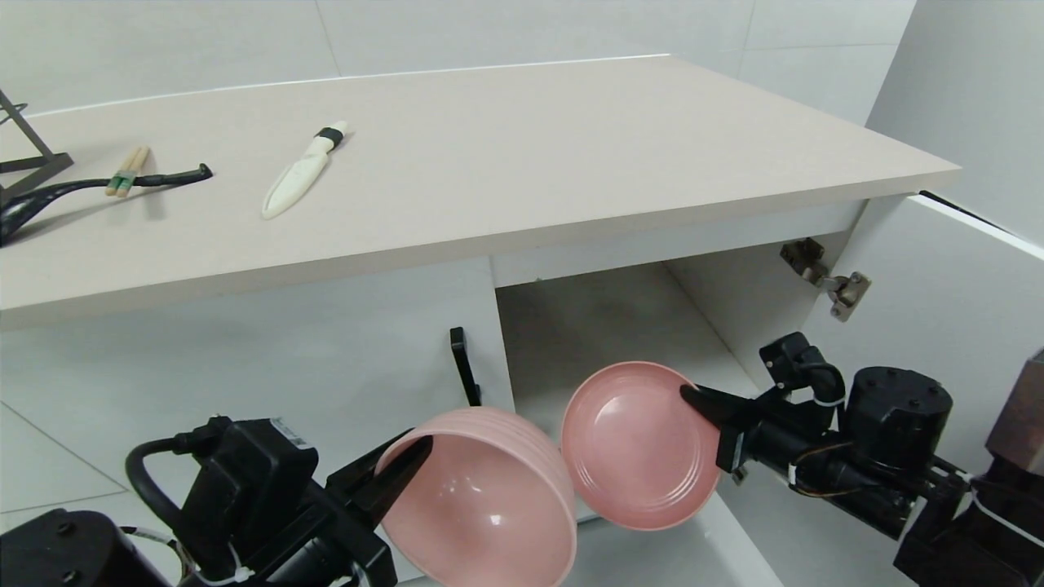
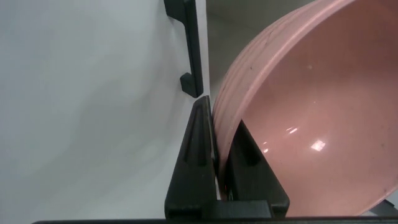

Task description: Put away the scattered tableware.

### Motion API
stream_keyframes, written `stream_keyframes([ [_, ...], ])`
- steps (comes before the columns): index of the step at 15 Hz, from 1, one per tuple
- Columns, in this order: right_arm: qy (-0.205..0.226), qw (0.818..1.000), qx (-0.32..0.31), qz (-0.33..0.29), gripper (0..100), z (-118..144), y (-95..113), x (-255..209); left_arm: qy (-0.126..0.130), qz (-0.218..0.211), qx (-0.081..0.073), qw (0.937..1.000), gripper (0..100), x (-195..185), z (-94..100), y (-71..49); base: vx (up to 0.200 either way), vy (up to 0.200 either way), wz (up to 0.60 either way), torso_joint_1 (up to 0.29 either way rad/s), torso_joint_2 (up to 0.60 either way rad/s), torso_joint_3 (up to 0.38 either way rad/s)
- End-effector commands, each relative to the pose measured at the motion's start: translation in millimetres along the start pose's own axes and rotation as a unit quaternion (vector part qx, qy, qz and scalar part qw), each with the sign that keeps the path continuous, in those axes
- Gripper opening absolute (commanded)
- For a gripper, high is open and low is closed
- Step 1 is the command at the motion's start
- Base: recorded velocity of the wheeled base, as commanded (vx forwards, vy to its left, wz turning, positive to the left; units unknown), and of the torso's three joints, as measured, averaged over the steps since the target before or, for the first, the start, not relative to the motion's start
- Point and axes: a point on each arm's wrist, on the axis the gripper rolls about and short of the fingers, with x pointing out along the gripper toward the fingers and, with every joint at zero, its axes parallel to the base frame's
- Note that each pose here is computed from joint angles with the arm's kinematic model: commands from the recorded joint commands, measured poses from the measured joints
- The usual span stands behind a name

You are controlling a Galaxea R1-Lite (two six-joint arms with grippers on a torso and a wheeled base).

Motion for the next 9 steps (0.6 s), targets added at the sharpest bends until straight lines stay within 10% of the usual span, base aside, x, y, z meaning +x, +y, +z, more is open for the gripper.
stream_keyframes([
  [1, 0.013, 1.0, 0.01, -0.002, 0, -15, -5, 17, -0.004, 0.001, 0.0, 1.0, 0, -1, 1.3, 0.3, 0.0, 0.0, 0.0, 0.0, 0.0, 0.0],
  [9, -0.018, 0.997, 0.067, -0.042, 0, -32, -24, 69, -0.009, 0.001, -0.001, 1.0, 0, -2, 3.2, 0.8, 0.0, 0.0, 0.0, 0.0, 0.0, 0.0],
])
